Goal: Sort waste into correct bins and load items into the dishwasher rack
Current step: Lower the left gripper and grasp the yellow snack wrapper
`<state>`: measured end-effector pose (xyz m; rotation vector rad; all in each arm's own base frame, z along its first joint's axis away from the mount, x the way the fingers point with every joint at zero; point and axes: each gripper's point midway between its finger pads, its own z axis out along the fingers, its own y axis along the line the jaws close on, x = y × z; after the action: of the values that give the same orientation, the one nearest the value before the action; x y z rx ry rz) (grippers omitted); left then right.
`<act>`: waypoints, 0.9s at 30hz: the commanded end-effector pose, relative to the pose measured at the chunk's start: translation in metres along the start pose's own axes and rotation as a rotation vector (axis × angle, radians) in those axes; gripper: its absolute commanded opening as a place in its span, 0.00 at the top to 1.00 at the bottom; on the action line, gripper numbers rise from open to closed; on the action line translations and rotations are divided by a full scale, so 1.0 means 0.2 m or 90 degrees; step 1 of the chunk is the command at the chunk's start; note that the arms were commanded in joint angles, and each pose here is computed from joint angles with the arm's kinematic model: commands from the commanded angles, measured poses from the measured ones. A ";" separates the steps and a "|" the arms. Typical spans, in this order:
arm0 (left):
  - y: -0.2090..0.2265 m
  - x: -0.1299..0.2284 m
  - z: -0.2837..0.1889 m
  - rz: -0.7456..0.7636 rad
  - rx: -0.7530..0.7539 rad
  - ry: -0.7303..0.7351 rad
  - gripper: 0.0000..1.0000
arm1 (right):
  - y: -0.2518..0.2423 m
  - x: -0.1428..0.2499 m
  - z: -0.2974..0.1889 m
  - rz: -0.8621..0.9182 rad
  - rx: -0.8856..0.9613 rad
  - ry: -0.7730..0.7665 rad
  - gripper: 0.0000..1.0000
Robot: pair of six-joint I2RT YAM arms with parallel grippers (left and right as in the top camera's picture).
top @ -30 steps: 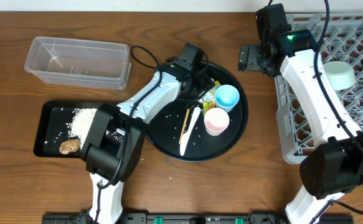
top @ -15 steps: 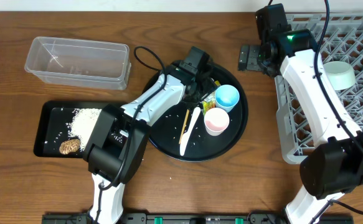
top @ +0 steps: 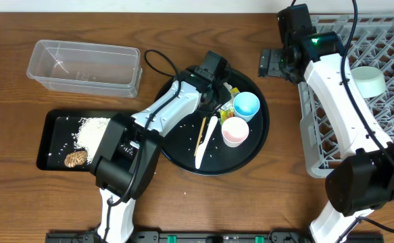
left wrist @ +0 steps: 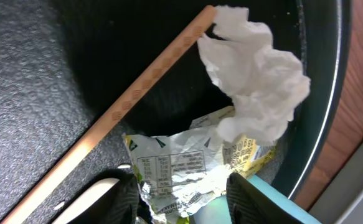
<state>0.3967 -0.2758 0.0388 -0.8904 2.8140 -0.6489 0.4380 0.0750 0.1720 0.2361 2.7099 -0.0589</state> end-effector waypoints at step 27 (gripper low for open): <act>0.10 -0.01 0.00 0.028 -0.045 -0.014 0.94 | -0.01 -0.04 -0.08 0.014 -0.005 -0.027 0.01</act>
<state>0.3888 -0.2652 0.0299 -0.8670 2.8441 -0.5650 0.4380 0.0750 0.1720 0.2361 2.7099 -0.0589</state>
